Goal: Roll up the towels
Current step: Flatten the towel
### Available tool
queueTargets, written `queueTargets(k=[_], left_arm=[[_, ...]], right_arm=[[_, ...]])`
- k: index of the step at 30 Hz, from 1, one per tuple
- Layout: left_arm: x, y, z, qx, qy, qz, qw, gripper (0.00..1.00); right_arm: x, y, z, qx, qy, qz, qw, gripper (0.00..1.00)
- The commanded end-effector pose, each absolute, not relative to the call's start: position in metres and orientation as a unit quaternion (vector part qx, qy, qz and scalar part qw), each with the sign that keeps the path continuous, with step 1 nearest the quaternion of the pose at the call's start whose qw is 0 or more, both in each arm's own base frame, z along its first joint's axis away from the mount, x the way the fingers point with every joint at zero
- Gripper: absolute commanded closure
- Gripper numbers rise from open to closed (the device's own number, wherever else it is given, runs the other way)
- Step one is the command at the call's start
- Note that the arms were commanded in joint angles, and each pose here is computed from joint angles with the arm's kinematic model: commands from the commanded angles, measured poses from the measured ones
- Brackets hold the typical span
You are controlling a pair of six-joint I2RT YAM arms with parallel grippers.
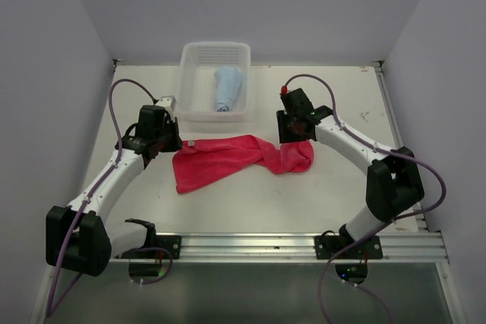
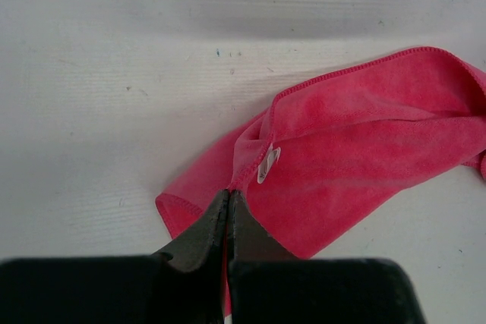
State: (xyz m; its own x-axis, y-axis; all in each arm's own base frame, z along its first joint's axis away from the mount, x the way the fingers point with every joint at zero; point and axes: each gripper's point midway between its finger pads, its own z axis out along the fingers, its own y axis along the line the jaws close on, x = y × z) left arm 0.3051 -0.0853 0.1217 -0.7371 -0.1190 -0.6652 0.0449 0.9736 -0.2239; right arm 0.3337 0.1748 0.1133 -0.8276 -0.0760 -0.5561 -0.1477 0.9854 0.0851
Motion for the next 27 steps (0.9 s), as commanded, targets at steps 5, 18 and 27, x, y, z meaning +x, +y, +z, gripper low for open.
queueTargets(k=[5, 18, 27], left_arm=[[0.313, -0.090, 0.127, -0.004, 0.916, -0.127, 0.381, 1.00], [0.312, -0.093, 0.129, 0.000, 0.915, -0.136, 0.380, 1.00], [0.312, -0.094, 0.130, 0.002, 0.914, -0.140, 0.382, 1.00]], right_arm=[[0.333, 0.183, 0.080, -0.054, 0.965, 0.057, 0.249, 0.59], [0.319, 0.174, 0.059, -0.046, 0.972, 0.046, 0.225, 0.97], [0.293, 0.139, 0.070, 0.001, 0.965, 0.012, 0.262, 1.00]])
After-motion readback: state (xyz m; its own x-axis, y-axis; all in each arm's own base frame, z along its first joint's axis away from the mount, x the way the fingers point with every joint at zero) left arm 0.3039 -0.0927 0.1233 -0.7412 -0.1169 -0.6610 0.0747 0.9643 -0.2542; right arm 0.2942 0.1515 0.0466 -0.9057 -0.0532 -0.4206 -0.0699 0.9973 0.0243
